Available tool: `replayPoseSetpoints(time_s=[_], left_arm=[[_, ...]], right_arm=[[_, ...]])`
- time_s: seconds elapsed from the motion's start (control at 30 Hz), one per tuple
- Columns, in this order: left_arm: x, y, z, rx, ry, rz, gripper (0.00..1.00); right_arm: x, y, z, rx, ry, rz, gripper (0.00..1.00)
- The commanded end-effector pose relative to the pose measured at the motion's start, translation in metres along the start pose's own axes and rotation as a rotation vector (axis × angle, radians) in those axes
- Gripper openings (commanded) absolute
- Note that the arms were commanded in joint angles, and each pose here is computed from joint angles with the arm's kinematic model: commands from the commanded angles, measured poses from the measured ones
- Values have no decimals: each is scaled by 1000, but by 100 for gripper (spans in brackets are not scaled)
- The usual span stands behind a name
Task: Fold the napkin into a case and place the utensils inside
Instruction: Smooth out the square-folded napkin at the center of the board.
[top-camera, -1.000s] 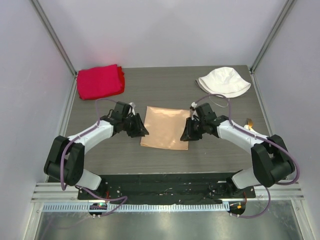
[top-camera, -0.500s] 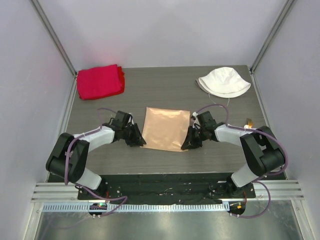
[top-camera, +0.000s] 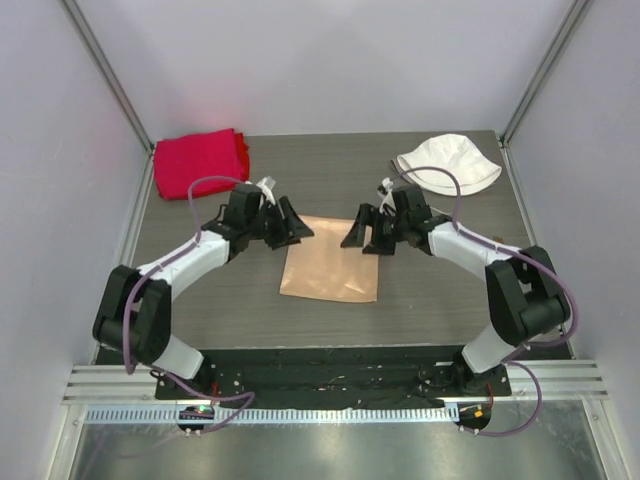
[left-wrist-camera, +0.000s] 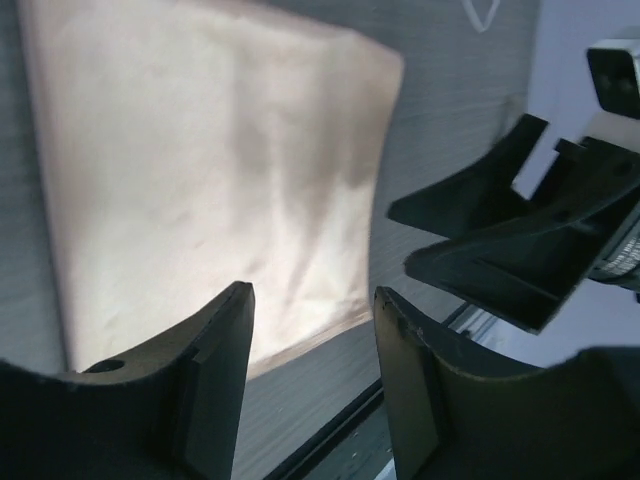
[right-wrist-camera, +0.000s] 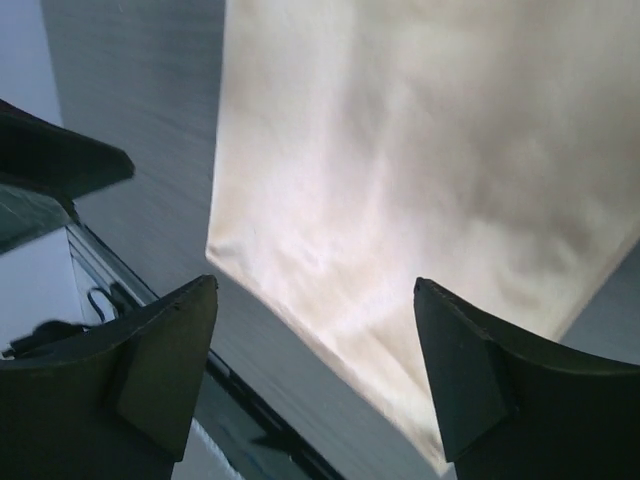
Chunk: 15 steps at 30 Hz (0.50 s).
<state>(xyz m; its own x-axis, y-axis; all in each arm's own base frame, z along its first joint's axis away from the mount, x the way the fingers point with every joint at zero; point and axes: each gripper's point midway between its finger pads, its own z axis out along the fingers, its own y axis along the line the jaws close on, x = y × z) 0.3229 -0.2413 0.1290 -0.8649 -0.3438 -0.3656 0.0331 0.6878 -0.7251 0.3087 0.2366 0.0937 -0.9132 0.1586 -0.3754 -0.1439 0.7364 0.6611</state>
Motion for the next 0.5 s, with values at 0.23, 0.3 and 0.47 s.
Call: replayPoseSetpoints(time_s=[0.23,0.3,0.47], left_arm=[[-68,2,91,327,-192,-172,49],[-79,13,95,339,-237,-201,49],[-77,55,102,304,-256,-278,49]], right_arm=[[-115,28,55,-278,-200,-12,98],[-126,13,56,-274,-214,4,98],[-120,-45,66,-258,-211,76,98]])
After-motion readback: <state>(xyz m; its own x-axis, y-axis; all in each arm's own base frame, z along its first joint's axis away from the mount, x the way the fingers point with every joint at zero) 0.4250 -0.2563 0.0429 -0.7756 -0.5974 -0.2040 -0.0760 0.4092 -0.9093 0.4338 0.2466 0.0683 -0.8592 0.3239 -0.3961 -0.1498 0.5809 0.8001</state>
